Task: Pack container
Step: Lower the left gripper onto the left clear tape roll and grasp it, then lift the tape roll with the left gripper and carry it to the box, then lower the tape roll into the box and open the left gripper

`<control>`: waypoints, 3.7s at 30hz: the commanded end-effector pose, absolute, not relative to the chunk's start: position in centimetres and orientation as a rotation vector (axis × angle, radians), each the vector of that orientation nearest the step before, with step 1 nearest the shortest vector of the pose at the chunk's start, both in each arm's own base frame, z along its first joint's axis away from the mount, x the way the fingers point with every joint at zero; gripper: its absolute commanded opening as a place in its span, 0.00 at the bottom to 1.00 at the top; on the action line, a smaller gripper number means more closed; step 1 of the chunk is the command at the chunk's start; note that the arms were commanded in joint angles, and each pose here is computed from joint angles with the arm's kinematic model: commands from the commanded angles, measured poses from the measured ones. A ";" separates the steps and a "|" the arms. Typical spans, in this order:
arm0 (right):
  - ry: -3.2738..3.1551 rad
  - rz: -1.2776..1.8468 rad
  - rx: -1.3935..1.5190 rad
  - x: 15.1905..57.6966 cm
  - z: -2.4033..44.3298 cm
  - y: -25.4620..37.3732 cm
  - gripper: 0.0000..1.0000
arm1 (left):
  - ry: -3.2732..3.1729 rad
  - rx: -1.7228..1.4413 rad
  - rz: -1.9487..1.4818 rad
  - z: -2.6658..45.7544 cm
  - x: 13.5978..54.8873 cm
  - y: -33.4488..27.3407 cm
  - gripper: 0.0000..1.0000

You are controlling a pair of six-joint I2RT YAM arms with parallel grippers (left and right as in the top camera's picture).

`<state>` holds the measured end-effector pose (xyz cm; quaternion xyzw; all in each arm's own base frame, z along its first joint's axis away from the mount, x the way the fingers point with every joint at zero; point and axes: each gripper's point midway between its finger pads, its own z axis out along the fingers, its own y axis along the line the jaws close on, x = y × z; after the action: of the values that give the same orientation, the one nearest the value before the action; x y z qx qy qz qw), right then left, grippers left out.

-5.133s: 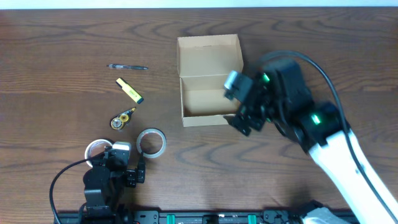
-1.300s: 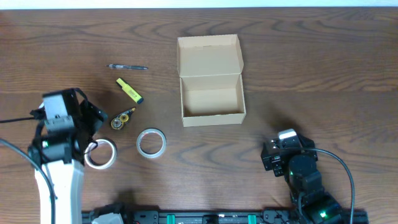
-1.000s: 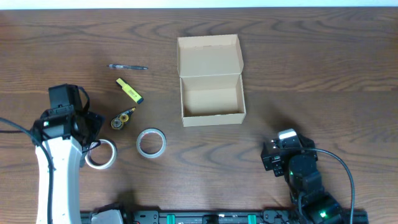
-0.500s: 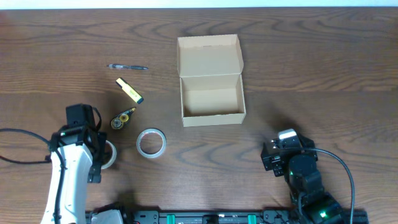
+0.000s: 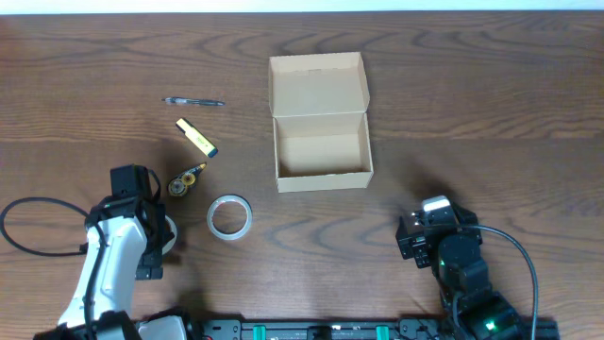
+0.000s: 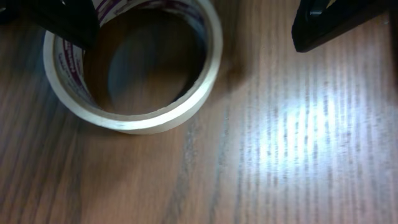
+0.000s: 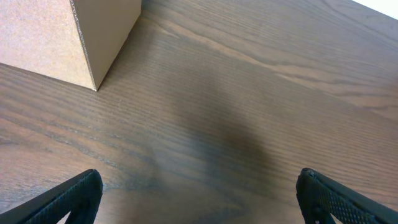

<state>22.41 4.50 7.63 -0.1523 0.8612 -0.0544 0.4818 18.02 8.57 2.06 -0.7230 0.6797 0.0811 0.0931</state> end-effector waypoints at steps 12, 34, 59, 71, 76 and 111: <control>2.102 -0.147 -0.359 22.4 7.4 4.2 0.99 | 2.036 -2.187 0.289 0.1 18.0 8.6 0.65; 2.102 -0.147 -0.359 22.4 7.4 4.2 0.99 | 1.939 -2.118 0.131 2.9 20.0 8.8 0.06; 2.102 -0.147 -0.359 22.4 7.4 4.2 0.99 | 2.373 -0.506 -0.263 23.8 41.5 -12.3 0.06; 2.102 -0.147 -0.359 22.4 7.4 4.2 0.99 | 2.608 -0.272 -0.336 16.3 40.0 -22.1 0.06; 2.102 -0.146 -0.360 22.4 7.4 4.2 0.99 | 2.672 -0.221 -0.343 14.3 38.9 -24.1 0.06; 2.102 -0.146 -0.360 22.4 7.4 4.2 0.99 | 2.759 -0.415 -0.051 7.0 35.5 -19.5 0.06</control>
<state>22.39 4.49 7.58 -0.1525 0.8616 -0.0546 0.4810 35.31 -20.30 7.35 -0.1391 0.9756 -0.0384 0.1656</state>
